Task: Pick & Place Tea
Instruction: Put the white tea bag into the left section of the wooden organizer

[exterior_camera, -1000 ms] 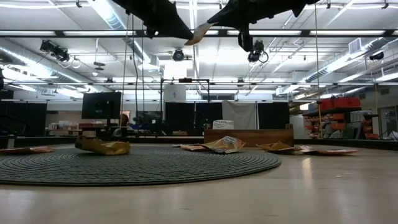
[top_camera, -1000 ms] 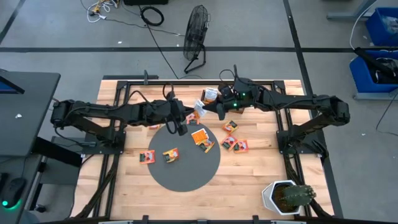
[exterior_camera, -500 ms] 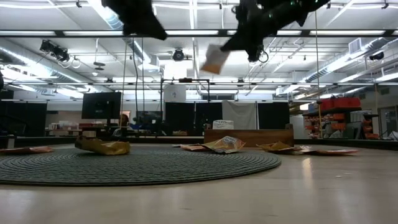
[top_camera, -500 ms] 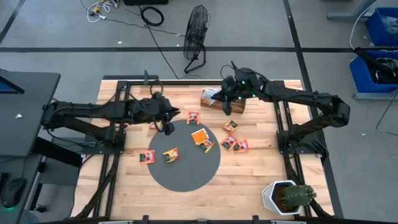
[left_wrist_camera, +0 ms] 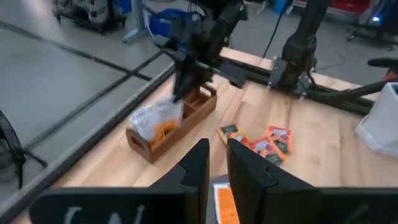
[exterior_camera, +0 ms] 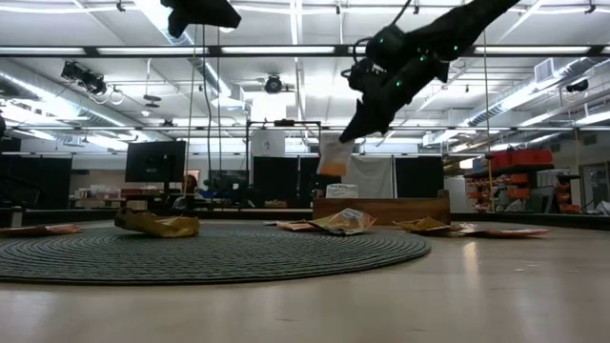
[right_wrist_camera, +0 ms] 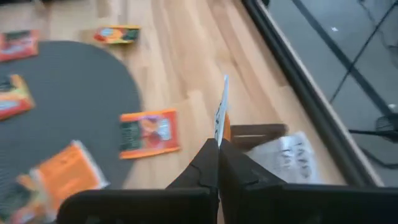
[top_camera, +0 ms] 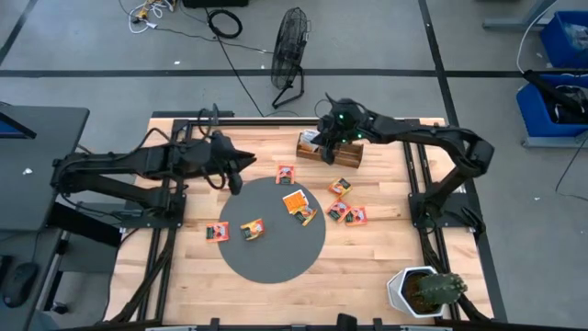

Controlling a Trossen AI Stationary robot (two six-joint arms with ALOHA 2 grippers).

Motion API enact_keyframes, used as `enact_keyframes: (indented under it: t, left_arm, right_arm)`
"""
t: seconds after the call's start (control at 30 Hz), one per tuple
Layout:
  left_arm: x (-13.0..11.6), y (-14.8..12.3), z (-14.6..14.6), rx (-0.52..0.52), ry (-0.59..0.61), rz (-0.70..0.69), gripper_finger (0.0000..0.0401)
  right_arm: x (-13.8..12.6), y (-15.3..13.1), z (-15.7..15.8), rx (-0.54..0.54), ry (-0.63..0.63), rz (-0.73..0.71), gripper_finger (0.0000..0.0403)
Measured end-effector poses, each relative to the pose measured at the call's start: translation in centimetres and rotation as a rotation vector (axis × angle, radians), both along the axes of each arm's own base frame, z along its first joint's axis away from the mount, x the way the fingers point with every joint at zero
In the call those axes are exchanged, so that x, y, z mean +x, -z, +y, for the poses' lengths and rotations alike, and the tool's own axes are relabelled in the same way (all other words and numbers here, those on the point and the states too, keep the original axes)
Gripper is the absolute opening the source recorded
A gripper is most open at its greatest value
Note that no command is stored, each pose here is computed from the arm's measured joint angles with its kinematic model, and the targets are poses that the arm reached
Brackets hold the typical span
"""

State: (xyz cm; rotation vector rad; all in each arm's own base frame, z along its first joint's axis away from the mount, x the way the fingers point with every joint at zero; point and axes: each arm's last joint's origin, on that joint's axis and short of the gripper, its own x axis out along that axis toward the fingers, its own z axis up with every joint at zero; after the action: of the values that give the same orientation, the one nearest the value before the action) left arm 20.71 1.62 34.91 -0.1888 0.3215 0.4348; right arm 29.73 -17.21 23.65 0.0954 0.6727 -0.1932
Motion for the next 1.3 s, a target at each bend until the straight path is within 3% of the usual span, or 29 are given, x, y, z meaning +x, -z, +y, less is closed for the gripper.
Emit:
enact_keyframes:
  t: [0.13,0.47,1.07,1.3]
  left_arm:
    - [-0.2,-0.2,-0.1,-0.053,0.015,-0.033,0.0060]
    - [-0.2,-0.4,-0.4,-0.176,0.075,-0.075,0.0060]
    - [-0.2,-0.4,-0.4,-0.186,0.071,-0.080,0.0060]
    - [-0.1,-0.4,-0.4,-0.180,0.074,-0.078,0.0060]
  right_arm:
    - [-0.2,1.0,-1.3,-0.076,0.007,0.054,0.0000]
    - [-1.2,2.3,-3.4,-0.058,-0.029,0.069,0.0000]
    - [0.1,5.3,-3.7,-0.020,-0.083,0.098,0.0000]
    - [0.1,5.6,-3.9,-0.065,-0.062,0.130,0.0000]
